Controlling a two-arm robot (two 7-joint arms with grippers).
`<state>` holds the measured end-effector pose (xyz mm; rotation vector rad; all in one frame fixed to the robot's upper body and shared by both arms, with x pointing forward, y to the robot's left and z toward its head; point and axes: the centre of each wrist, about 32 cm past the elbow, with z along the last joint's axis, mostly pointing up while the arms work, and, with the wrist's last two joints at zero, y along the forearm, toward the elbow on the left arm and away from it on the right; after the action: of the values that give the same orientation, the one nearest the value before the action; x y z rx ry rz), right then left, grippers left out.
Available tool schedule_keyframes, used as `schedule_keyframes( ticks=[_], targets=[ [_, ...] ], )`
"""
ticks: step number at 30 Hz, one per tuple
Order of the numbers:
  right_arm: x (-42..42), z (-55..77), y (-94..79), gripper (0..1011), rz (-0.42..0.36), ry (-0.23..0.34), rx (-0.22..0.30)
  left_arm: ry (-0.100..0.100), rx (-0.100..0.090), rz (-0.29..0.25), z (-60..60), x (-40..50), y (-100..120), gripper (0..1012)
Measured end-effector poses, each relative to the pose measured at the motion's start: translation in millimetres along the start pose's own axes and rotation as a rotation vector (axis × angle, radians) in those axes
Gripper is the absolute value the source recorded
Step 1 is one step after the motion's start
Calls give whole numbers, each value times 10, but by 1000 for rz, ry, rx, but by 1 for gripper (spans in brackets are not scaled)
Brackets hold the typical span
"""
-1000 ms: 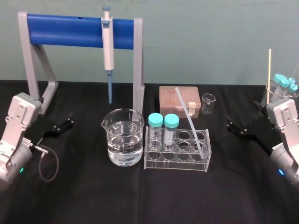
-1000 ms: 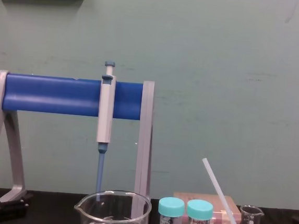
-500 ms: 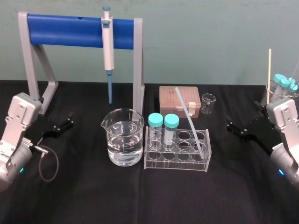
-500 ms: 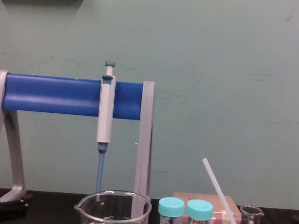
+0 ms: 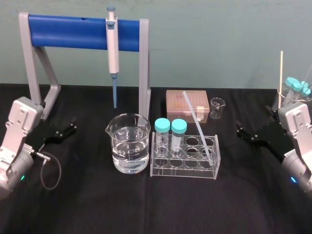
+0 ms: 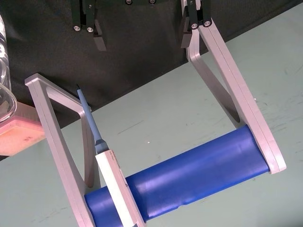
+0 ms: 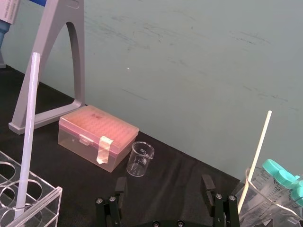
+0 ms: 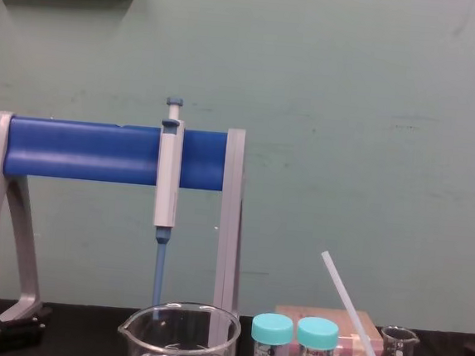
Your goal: Pick up the stirring rod with one hand, then place it down.
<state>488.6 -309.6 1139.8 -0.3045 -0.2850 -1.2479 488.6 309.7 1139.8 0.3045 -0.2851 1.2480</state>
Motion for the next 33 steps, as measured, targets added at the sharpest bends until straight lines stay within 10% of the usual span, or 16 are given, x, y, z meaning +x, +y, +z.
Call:
schedule_keyframes(
  ticks=[18,33],
  targets=[
    [17,9,6,1002,0,28,4,0,0,0,0,0,0,1000],
    [40,412,143,1002,234,340,57,0,0,0,0,0,0,1000]
  ],
)
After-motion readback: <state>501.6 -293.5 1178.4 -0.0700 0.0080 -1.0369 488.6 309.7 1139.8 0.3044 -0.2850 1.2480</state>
